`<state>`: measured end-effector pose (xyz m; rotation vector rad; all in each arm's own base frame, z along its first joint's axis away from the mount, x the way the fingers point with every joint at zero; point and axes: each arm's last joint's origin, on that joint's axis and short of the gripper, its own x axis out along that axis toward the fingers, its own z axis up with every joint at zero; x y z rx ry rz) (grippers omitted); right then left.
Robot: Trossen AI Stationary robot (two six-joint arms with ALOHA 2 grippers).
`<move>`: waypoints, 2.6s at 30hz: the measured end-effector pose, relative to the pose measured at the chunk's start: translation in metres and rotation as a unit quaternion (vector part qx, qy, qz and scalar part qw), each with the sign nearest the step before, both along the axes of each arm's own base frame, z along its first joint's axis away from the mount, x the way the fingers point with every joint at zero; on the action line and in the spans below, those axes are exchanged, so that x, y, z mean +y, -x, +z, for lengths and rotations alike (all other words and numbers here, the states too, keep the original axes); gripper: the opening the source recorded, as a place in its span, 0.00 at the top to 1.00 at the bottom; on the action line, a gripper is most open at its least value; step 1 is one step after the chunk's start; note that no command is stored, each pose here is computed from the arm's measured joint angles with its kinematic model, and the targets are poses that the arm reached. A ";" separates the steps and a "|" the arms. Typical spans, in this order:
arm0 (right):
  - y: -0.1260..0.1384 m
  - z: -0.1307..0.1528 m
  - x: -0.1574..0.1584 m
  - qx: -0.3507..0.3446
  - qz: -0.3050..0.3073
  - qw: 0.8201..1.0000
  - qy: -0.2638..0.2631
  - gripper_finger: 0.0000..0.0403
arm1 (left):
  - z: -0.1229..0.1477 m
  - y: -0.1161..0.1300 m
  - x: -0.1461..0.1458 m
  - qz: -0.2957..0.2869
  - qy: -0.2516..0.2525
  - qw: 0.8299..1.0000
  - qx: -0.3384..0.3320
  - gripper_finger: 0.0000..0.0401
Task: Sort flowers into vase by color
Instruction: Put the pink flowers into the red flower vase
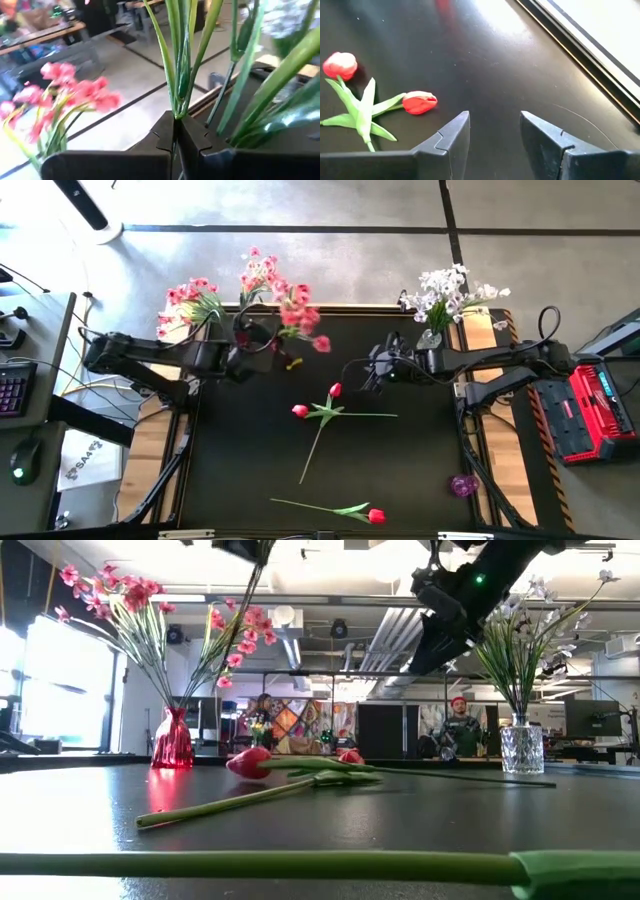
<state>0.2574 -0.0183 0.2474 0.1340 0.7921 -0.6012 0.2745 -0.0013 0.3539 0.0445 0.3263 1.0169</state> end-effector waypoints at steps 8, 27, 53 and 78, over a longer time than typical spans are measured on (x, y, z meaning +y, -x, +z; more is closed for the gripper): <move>-0.002 0.002 -0.001 -0.019 -0.007 1.000 0.006 0.60 | -0.038 0.052 0.041 0.089 0.016 0.995 -0.044 1.00; -0.005 0.006 -0.006 -0.057 -0.057 0.997 0.011 0.60 | -0.025 0.115 0.091 0.130 -0.059 0.983 -0.119 1.00; -0.004 0.006 -0.007 -0.065 -0.071 0.995 0.002 0.60 | -0.023 0.121 0.094 0.116 -0.011 0.989 -0.085 1.00; -0.004 0.006 -0.010 -0.068 -0.081 0.994 -0.001 0.60 | -0.086 0.136 0.119 0.186 0.139 0.973 -0.001 0.68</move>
